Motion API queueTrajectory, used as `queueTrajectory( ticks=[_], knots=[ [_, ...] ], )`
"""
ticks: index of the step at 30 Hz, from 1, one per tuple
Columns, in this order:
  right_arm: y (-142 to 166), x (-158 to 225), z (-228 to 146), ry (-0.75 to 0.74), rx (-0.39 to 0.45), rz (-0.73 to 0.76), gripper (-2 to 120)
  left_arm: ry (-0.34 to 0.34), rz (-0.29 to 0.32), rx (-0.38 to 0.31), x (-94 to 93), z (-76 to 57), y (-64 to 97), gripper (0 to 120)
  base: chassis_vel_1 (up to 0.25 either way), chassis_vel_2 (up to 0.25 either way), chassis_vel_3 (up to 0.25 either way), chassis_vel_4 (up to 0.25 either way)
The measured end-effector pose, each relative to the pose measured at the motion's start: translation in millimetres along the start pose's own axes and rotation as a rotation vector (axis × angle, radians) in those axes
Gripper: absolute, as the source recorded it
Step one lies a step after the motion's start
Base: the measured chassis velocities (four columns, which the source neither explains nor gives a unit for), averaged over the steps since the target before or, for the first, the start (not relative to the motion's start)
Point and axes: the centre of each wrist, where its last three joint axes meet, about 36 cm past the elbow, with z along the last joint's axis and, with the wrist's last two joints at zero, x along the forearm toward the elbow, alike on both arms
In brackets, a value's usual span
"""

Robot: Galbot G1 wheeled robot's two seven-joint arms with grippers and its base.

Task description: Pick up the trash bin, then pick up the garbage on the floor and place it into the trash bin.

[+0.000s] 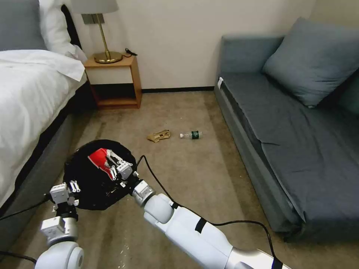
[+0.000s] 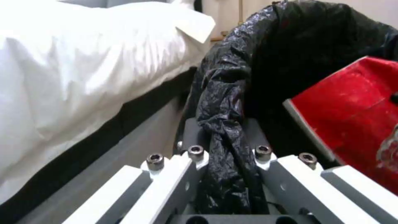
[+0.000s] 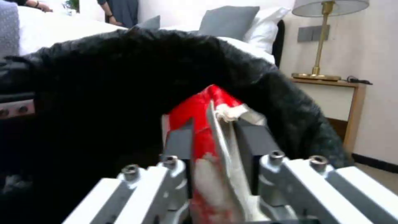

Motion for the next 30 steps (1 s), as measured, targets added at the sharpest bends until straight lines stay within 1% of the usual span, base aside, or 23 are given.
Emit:
queueTrajectory(
  ticks=[2,3,5,6,8,9,10,11,15,16,17,20,24,30],
  knots=[
    [0.8,0.8,0.5,0.000,0.001,-0.002,30,0.000,0.000,0.000,0.0,0.0,-0.1,6,0.000,0.000,0.000,0.000],
    [2.5,2.8,1.7,0.001,0.003,-0.008,36,-0.001,0.000,0.001,-0.1,-0.1,-0.3,6,0.000,0.000,0.000,0.000],
    [4.1,5.6,3.4,-0.002,0.008,-0.013,45,-0.001,0.000,0.001,-0.1,0.0,-0.8,6,0.000,0.000,0.000,0.000],
    [4.1,5.6,3.4,-0.002,0.008,-0.013,45,-0.001,0.000,0.001,-0.1,0.0,-0.8,6,0.000,0.000,0.000,0.000],
    [4.6,6.9,3.9,-0.003,0.009,-0.014,51,-0.002,0.000,0.001,-0.3,-0.1,-1.0,6,0.000,0.000,0.000,0.000],
    [5.3,8.5,3.5,-0.007,0.006,-0.017,59,0.000,-0.001,0.000,-0.7,0.7,-0.8,6,0.000,0.000,0.000,0.000],
    [5.6,9.0,3.4,-0.008,0.004,-0.018,62,0.001,-0.002,-0.001,-1.0,1.7,-0.5,6,0.000,0.000,0.000,0.000],
    [5.6,9.0,3.4,-0.008,0.004,-0.018,62,0.001,-0.002,-0.001,-1.0,1.7,-0.5,6,0.000,0.000,0.000,0.000],
    [8.8,12.3,2.4,-0.011,-0.009,-0.052,81,0.004,-0.005,-0.005,-2.0,5.8,1.8,6,0.000,0.000,0.000,0.000],
    [8.8,12.3,2.4,-0.011,-0.009,-0.052,81,0.004,-0.005,-0.005,-2.0,5.8,1.8,6,0.000,0.000,0.000,0.000],
    [10.0,13.0,2.3,-0.012,-0.012,-0.063,84,0.005,-0.006,-0.005,-2.1,6.4,2.0,6,0.000,0.000,0.000,0.000],
    [18.0,18.2,5.3,-0.005,-0.022,-0.101,98,0.007,-0.007,-0.005,-2.9,8.6,2.3,6,0.000,0.000,0.000,0.000],
    [24.7,25.0,12.3,0.007,-0.022,-0.119,100,0.008,-0.006,-0.002,-2.7,9.5,1.2,6,0.000,0.000,0.000,0.000],
    [32.8,29.4,15.4,0.004,-0.024,-0.162,100,0.016,-0.005,-0.001,-2.0,13.9,-0.7,6,0.000,0.000,0.000,0.000]
  ],
)
